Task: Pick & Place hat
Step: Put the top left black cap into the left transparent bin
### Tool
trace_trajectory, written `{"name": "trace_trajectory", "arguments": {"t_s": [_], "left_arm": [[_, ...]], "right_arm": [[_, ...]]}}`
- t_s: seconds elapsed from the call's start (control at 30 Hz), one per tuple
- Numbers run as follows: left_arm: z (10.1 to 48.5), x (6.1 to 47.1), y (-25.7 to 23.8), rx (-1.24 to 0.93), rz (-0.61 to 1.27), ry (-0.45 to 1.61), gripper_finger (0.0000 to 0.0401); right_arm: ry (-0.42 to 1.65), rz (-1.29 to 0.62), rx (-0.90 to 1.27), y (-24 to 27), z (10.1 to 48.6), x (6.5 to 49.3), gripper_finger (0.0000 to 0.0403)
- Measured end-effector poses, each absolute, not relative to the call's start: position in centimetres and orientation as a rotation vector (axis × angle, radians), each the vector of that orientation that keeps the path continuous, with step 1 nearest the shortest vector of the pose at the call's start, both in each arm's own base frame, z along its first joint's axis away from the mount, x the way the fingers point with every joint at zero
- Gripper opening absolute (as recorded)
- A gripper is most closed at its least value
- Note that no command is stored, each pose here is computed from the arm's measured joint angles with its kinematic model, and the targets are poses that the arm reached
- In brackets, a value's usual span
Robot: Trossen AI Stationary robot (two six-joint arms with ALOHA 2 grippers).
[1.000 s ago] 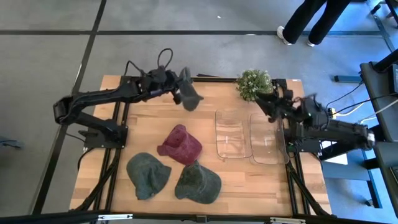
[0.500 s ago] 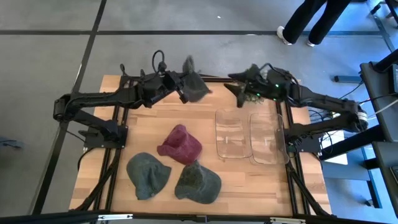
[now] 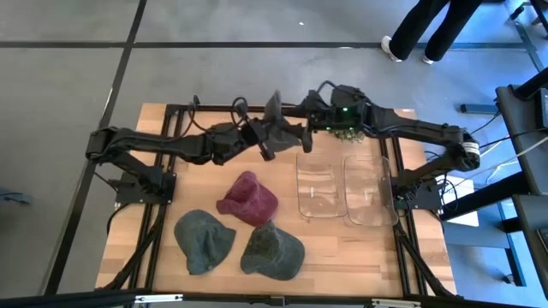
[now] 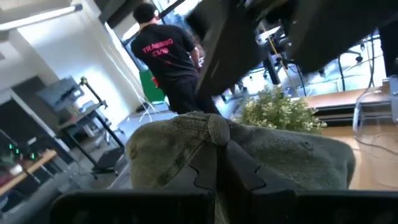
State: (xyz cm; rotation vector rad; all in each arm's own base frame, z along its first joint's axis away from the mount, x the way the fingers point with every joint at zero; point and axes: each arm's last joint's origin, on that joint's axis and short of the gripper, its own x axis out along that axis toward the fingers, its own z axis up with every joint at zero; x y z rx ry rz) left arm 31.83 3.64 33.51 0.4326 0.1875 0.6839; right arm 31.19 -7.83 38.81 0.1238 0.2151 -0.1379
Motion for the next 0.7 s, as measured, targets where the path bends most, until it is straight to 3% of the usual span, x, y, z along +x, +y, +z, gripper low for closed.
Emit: {"name": "trace_trajectory", "arguments": {"t_s": [0.23,0.33,0.7], "left_arm": [[33.6,31.9,2.7,0.457,0.692,0.186,0.0004],[33.6,31.9,2.7,0.469,0.685,0.186,0.0004],[33.7,31.8,2.7,0.47,0.69,0.187,0.001]], "right_arm": [[0.262,-0.145,0.152,-8.1,37.6,32.1,0.023],[0.266,-0.14,0.155,-8.1,37.5,32.2,0.0211],[0.266,-0.146,0.155,-8.1,37.5,32.1,0.0046]]}}
